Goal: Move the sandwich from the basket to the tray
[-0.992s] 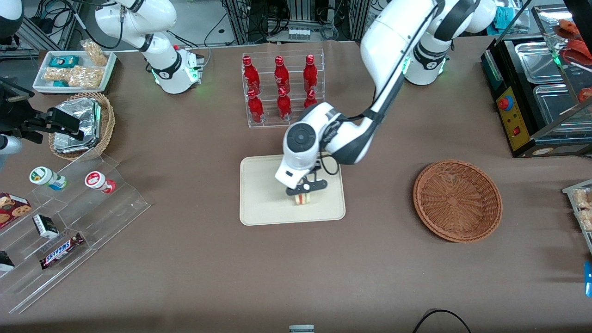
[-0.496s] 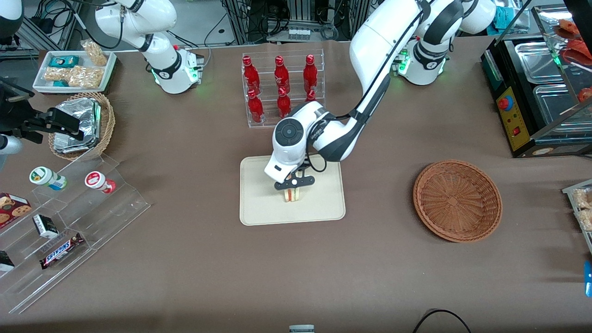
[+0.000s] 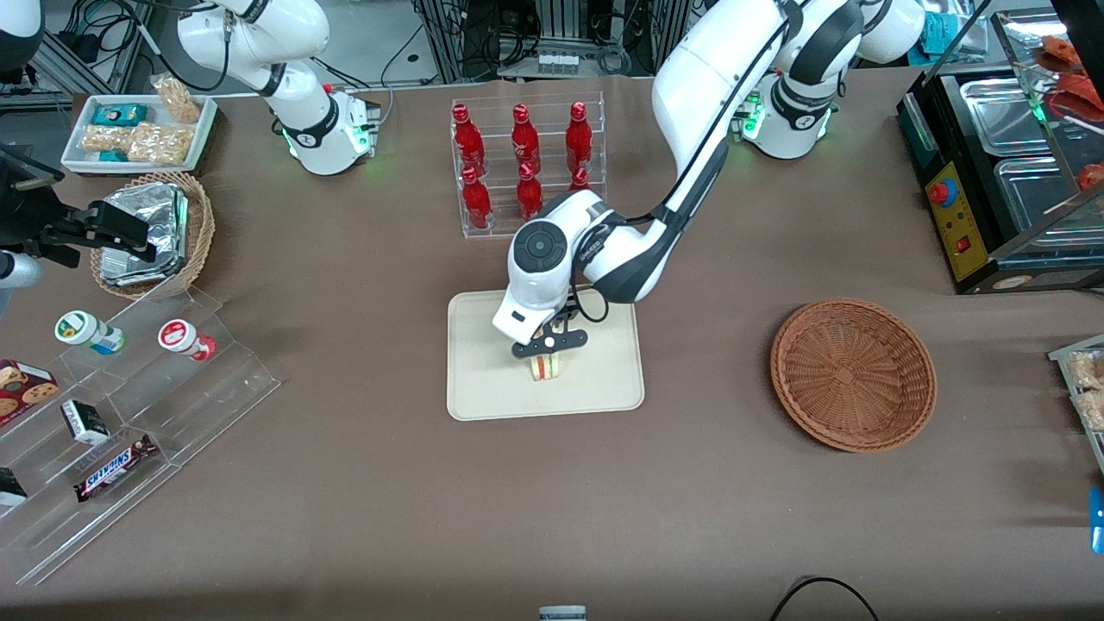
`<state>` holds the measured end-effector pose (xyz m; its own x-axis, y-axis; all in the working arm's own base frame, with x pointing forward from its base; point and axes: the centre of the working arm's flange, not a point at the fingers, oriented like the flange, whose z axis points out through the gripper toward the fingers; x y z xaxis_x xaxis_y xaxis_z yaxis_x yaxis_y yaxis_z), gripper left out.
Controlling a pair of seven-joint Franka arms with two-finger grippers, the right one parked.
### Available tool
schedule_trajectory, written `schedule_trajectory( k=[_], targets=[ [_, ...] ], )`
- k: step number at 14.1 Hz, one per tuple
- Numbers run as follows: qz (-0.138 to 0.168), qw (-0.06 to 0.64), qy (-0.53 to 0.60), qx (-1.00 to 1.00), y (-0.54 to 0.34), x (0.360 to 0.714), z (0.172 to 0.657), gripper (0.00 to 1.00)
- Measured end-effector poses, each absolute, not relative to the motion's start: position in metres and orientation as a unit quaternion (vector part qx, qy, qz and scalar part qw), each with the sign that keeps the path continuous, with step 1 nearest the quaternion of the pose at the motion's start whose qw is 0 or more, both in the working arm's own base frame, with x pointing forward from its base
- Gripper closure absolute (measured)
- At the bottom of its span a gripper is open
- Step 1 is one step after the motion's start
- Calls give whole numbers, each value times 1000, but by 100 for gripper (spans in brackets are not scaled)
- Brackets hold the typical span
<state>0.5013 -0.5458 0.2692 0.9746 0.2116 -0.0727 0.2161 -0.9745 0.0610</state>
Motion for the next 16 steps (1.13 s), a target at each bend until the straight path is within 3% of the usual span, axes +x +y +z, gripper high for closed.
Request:
schedule_trajectory(
  k=[3, 6, 12, 16],
  targets=[
    [-24, 30, 113, 993, -533, 507, 333, 0],
    [-24, -3, 146, 989, -491, 522, 383, 0],
    [-51, -75, 172, 981, -390, 546, 361, 0],
    [-55, -80, 147, 984, -318, 558, 380, 0]
  ],
)
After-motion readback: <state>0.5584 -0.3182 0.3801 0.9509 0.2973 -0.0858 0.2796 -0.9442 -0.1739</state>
